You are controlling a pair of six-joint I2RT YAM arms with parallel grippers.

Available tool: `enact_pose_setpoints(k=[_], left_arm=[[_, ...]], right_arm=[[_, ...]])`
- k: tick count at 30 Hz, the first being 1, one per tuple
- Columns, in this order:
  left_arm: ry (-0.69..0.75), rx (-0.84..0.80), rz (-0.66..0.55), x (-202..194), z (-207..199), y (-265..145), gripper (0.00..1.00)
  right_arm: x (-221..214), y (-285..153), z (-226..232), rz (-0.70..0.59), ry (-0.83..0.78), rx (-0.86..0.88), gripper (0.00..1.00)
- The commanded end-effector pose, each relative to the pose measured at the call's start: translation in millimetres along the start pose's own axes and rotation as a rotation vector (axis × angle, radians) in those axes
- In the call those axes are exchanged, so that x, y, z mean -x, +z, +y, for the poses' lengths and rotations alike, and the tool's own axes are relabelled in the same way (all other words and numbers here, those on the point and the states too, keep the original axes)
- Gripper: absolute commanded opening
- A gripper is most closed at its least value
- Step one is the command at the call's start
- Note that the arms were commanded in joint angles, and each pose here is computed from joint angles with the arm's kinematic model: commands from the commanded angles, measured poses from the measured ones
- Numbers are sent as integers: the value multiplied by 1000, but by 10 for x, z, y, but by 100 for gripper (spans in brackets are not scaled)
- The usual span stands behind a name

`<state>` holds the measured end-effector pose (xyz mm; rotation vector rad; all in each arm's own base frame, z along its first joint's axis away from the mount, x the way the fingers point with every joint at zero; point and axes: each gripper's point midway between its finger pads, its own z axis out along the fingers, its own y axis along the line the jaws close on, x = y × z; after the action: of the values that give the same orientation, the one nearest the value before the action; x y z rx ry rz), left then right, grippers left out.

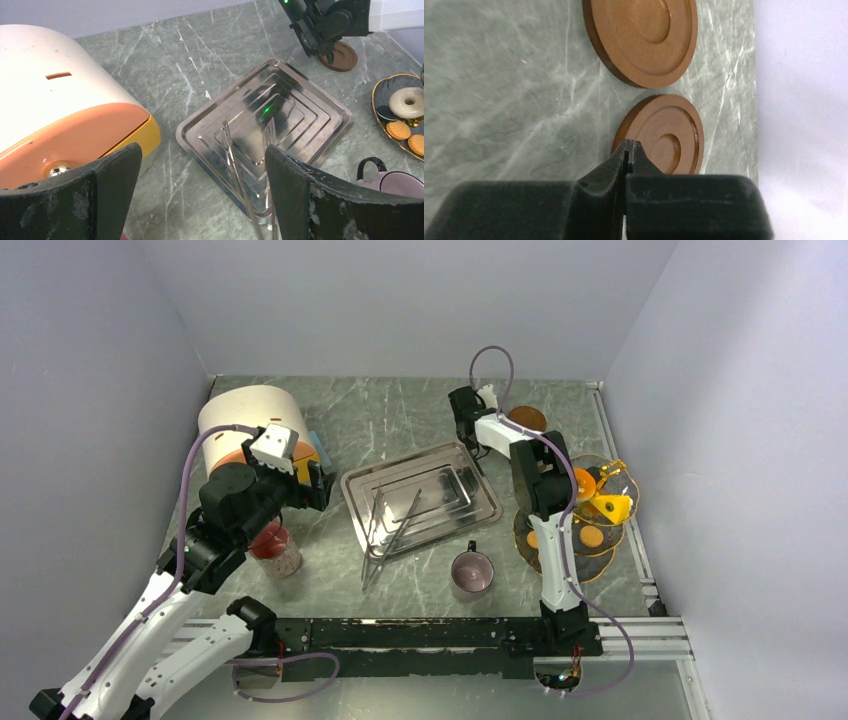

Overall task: Serve the afternoon tea
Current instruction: Move the coaster to the center of the board.

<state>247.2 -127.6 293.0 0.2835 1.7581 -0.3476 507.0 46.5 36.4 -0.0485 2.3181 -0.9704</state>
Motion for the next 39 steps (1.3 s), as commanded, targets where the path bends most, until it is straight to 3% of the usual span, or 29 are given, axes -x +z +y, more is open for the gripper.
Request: enact_pose_setpoints(k=[1, 27, 39], left_arm=[[13, 1, -3, 1, 4, -1, 97], [12, 7, -10, 11, 17, -21, 97], [11, 5, -11, 12, 14, -26, 98]], right_arm=[[-157, 41, -85, 33, 20, -20, 0], [-1000, -170, -169, 213, -2, 76, 0], [-1111, -285, -336, 214, 6, 60, 0]])
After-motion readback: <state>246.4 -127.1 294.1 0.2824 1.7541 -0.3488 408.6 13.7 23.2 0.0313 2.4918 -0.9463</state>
